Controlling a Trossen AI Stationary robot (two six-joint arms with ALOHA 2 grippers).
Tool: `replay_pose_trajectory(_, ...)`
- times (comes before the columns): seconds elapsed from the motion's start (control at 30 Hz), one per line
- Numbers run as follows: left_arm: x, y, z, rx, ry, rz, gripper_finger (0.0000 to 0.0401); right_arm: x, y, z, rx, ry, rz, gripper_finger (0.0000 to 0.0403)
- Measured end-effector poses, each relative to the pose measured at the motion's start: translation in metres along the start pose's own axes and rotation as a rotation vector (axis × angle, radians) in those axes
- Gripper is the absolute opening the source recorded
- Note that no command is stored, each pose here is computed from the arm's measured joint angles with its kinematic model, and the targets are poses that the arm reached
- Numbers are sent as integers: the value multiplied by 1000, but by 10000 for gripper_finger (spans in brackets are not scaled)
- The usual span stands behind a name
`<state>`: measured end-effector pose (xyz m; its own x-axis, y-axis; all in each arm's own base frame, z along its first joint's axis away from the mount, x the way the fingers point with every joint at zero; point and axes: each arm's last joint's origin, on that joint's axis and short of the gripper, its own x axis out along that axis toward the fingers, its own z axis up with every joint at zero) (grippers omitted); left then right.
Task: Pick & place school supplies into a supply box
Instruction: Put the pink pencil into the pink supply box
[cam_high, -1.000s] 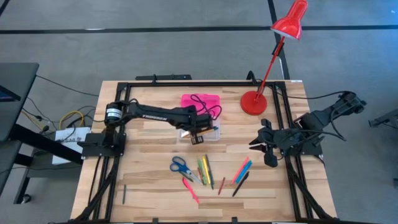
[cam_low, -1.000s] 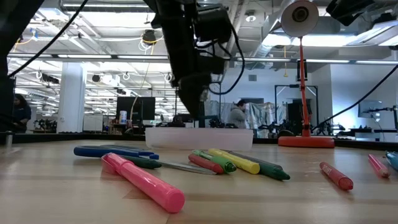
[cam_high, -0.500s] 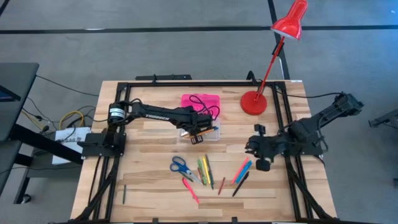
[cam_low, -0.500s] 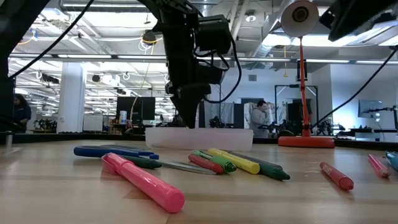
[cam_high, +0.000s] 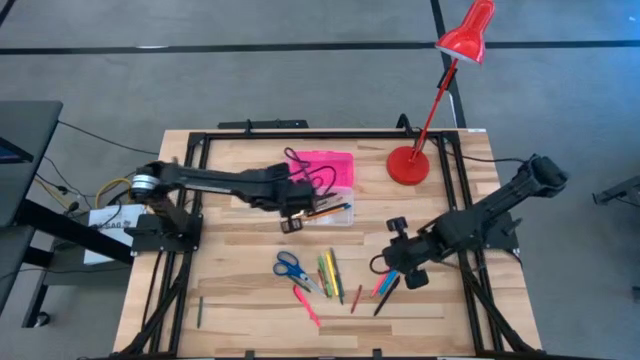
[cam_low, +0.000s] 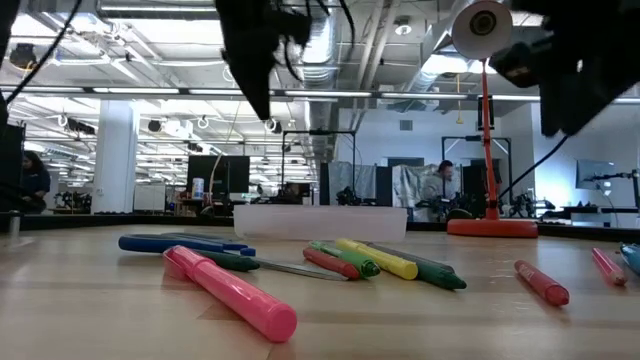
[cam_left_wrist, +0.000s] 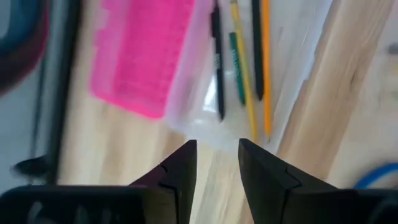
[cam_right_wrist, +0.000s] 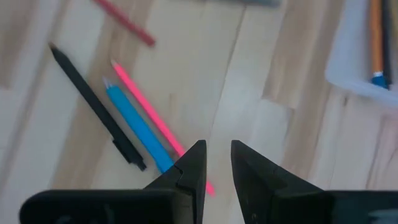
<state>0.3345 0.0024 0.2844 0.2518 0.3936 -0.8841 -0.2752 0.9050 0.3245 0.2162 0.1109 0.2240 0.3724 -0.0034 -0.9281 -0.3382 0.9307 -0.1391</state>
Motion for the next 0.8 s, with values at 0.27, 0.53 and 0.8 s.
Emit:
replay_pose_trajectory(0.27,-59,0,-50,-144,-159,61,114,37,4,1,-82,167,49,68)
replay_pose_trajectory(0.53,-72,-8,-106,-277,-205,76,114,49,7,6,-101,155,116,68)
replay_pose_trajectory(0.8,-61,-18,-142,-409,-221,75,114,53,9,13,-131,91,122,68)
